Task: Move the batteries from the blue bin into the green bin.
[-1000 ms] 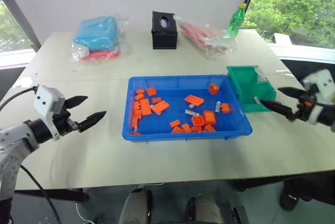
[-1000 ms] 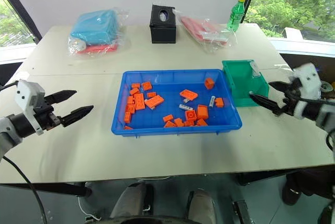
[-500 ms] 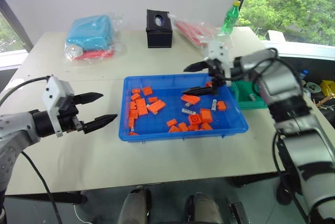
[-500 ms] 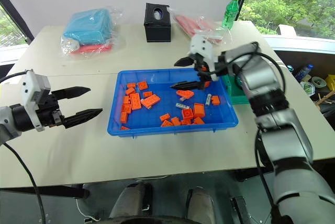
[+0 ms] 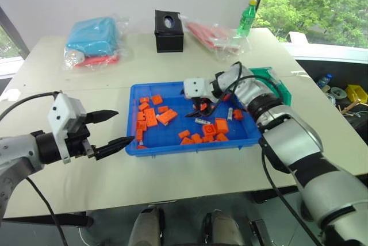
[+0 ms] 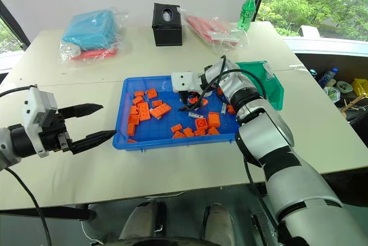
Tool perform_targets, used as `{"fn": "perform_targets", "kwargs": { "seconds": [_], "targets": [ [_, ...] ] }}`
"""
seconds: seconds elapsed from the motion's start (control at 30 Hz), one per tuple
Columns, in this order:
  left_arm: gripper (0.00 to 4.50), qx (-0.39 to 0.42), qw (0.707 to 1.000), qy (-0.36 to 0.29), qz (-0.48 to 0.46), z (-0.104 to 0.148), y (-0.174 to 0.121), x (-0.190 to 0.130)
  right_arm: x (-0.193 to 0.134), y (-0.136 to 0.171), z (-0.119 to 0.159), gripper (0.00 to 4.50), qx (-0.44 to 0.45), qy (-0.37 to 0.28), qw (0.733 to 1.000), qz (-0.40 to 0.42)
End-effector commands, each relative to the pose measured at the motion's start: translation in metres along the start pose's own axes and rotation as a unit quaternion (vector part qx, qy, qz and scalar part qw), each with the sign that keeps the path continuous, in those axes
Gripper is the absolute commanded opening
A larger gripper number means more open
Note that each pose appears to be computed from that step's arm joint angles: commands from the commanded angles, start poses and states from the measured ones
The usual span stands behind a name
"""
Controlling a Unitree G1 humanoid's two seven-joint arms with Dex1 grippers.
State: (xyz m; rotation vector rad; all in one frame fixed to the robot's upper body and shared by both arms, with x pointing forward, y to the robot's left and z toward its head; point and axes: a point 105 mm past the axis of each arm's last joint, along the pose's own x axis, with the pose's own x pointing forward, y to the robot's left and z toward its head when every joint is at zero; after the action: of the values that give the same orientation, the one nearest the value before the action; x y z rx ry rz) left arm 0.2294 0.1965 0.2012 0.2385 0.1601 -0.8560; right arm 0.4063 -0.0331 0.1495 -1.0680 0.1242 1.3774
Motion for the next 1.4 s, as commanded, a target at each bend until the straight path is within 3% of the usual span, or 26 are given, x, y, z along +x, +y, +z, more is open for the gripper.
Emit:
{"fn": "perform_targets", "kwargs": {
  "seconds": [0.03,0.3,0.67,1.13,1.23,1.33,1.4],
  "targets": [
    [4.5,0.011,1.0,-0.012,0.013,0.009,-0.004,-0.005,0.003,-0.009,0.017,4.47,-0.048,-0.037,0.997,-0.046],
    [4.5,0.0,1.0,-0.008,0.01,0.009,-0.002,-0.005,0.025,0.018,0.018,4.47,-0.095,-0.073,0.991,-0.062],
    [4.5,0.01,1.0,-0.017,0.006,0.017,0.01,-0.002,0.033,0.009,0.016,4.47,-0.078,-0.075,0.981,-0.159],
    [4.5,0.024,0.999,-0.025,0.008,0.025,0.018,0.001,0.044,0.022,0.01,4.47,-0.06,-0.074,0.983,-0.157],
    [4.5,0.026,0.999,-0.026,0.009,0.026,0.02,0.001,0.046,0.021,0.01,3.63,-0.053,-0.073,0.983,-0.161],
    [4.5,0.027,0.999,-0.026,0.01,0.026,0.02,0.002,0.049,0.022,0.011,2.19,-0.05,-0.072,0.983,-0.163],
    [4.5,0.028,0.999,-0.026,0.01,0.026,0.021,0.002,0.052,0.023,0.012,2.19,-0.048,-0.072,0.983,-0.165]
  ]
}}
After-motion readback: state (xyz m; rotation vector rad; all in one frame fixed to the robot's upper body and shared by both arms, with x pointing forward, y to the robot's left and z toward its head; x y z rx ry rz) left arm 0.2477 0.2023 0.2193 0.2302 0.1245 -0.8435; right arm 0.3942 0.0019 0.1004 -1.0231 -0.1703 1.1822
